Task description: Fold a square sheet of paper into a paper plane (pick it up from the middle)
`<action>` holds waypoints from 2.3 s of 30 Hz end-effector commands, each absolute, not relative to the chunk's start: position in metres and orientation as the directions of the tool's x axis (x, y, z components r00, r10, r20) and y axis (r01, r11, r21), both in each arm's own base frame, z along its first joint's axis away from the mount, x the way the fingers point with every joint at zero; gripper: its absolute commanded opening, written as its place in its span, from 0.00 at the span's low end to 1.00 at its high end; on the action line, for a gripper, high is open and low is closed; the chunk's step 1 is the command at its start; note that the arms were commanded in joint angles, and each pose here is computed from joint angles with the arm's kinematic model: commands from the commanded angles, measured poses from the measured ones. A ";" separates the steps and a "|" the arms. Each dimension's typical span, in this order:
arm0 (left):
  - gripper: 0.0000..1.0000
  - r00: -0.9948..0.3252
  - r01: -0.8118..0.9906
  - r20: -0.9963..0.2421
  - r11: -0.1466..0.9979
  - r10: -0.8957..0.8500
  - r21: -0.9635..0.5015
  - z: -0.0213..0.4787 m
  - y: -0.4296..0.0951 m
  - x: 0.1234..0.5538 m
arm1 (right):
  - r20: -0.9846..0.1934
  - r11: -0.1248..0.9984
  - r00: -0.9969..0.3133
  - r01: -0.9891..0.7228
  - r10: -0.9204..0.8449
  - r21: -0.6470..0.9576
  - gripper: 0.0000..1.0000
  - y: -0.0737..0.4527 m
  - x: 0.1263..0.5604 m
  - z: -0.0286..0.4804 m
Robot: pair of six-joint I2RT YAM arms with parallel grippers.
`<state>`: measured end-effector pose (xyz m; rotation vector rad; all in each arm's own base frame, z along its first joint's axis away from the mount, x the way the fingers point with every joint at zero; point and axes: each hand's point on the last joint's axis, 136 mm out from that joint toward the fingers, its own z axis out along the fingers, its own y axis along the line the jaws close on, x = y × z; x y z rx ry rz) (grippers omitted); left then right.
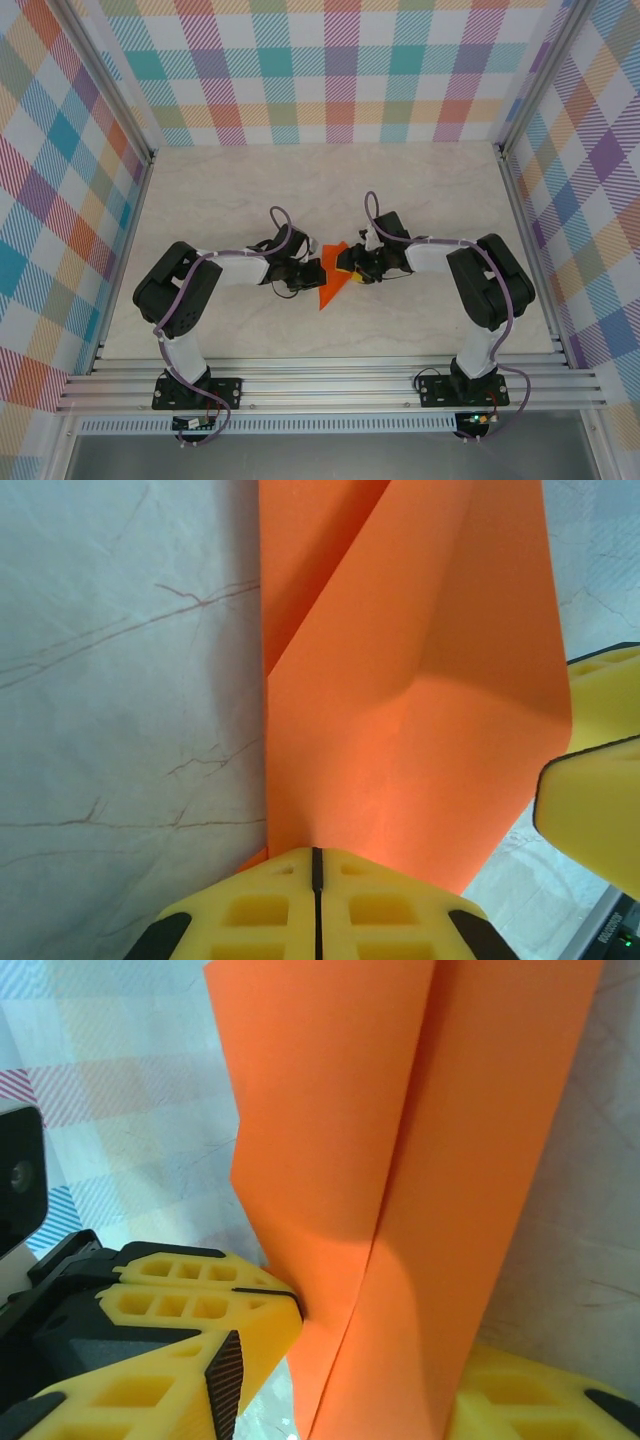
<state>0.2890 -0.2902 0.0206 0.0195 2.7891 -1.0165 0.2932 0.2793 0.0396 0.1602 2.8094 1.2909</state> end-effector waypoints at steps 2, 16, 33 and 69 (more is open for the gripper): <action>0.07 -0.991 0.026 -0.119 0.761 -0.068 -0.648 0.015 -0.284 0.283 | -0.018 0.626 -0.996 0.042 0.089 0.778 0.44 0.294 0.297 0.045; 0.07 -0.988 0.010 -0.117 0.716 -0.101 -0.698 0.026 -0.286 0.284 | -0.041 0.627 -0.995 0.026 0.092 0.778 0.30 0.304 0.305 0.037; 0.09 -0.985 0.013 -0.127 0.687 -0.116 -0.727 0.037 -0.288 0.286 | -0.063 0.645 -0.997 -0.017 0.047 0.764 0.09 0.306 0.309 0.039; 0.25 -0.700 -0.205 -0.545 0.861 -0.461 -0.466 0.120 -0.142 0.285 | -0.117 0.868 -0.904 -0.351 -0.412 -0.351 0.12 0.249 0.277 0.056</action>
